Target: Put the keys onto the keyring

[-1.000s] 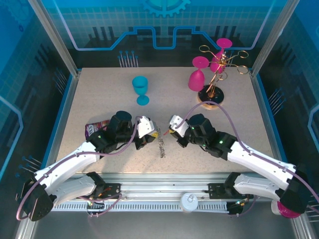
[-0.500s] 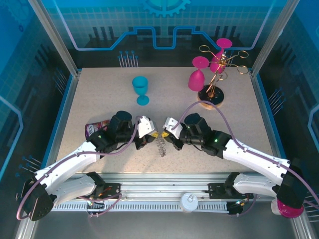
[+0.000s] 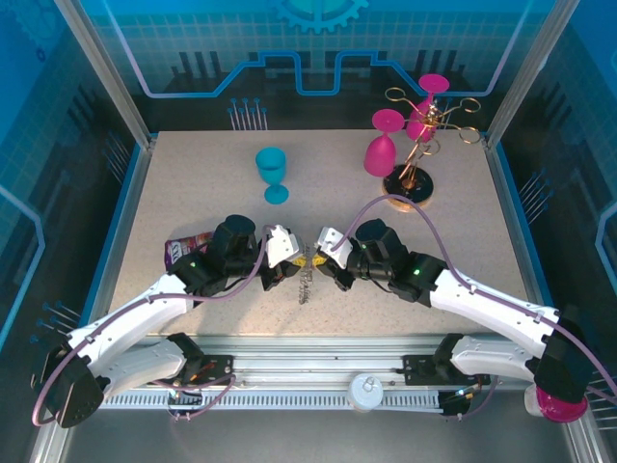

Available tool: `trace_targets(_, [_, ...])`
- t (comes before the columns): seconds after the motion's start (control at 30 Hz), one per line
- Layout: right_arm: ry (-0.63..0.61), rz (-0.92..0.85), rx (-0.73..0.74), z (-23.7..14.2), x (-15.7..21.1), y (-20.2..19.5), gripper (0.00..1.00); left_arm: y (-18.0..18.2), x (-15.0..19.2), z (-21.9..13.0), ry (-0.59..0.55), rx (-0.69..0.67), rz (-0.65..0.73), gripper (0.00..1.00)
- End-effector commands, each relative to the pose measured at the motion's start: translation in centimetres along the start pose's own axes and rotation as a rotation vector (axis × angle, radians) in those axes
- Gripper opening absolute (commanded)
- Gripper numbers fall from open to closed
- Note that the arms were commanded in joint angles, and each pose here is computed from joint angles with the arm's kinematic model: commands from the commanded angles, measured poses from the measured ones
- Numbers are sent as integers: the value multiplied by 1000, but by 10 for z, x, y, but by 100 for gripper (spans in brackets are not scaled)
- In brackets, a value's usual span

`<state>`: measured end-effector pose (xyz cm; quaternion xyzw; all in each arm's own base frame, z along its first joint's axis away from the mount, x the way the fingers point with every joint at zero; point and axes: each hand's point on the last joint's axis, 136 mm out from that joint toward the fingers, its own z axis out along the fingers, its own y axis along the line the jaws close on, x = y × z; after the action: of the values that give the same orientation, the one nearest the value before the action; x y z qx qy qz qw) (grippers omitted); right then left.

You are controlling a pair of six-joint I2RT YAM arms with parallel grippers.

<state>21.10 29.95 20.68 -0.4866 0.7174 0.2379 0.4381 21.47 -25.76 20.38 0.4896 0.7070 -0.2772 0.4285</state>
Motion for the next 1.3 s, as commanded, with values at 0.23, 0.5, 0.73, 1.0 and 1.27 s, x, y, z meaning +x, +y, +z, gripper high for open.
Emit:
trace_targets(0.23, [-55,-29,-56,-14,-16,13,0,0,-4,2,-16,-2,23,0])
trace_targets(0.5, [-94,-37,-100,-8,-28,18,0,-1,-4,3,-14,10,23,0])
trace_targets(0.73, [-98,-40,-108,-4,-31,19,0,-2,-4,2,-15,16,23,0])
trace_targets(1.0, [-114,-32,-85,-3,-35,14,0,-3,-3,3,-12,21,23,0])
trace_targets(1.27, [-89,14,19,0,-33,-5,0,-4,-6,2,-20,26,24,0])
